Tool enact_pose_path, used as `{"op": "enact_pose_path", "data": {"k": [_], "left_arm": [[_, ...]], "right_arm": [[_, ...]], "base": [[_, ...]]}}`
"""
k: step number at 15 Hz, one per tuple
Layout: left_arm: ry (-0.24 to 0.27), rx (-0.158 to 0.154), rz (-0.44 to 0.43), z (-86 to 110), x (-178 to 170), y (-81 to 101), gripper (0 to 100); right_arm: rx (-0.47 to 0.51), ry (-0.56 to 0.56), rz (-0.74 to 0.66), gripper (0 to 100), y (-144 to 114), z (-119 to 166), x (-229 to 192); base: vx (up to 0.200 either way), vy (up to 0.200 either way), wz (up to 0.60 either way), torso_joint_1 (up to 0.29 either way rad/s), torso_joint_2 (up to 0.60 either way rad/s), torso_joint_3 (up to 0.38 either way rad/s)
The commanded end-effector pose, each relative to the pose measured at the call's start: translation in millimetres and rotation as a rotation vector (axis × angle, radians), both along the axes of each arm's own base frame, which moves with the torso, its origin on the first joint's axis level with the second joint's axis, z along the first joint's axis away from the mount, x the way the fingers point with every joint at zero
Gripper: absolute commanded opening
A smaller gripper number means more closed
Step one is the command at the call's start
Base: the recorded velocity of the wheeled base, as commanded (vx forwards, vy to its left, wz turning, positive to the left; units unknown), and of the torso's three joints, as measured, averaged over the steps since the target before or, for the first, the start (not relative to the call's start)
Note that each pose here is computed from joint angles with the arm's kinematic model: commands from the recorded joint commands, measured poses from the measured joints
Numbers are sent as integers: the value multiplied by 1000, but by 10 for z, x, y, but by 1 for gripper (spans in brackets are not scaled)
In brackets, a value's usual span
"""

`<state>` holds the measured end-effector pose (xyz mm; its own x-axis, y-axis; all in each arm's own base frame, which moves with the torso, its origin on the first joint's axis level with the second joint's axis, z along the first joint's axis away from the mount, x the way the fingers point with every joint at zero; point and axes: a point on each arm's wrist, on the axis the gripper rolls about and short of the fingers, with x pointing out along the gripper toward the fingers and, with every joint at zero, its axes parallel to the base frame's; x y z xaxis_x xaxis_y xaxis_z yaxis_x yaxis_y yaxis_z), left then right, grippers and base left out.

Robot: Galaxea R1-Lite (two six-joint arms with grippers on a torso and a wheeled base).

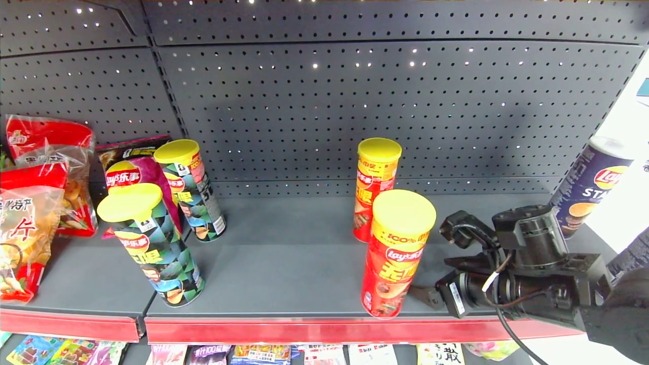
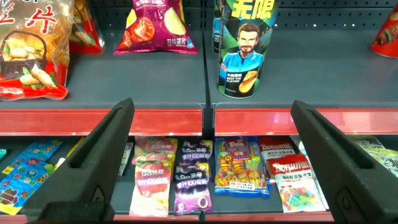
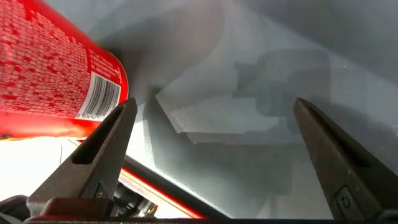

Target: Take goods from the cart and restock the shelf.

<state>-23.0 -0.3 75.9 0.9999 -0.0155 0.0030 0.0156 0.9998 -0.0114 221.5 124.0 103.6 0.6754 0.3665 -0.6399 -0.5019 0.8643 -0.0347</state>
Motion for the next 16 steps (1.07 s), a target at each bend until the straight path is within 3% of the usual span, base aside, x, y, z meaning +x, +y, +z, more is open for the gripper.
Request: {"op": "enact_pose_path", "data": {"k": [1,16], "left_arm": [[1,-1,0,0,1,0,100],[1,-1,0,0,1,0,100]], "right_arm": [[-1,3,11,100,15,-7,-33],[37,19,78,100,237,8,-173]], "base": [[0,0,0,0,0,0],[0,0,0,0,0,0]]}}
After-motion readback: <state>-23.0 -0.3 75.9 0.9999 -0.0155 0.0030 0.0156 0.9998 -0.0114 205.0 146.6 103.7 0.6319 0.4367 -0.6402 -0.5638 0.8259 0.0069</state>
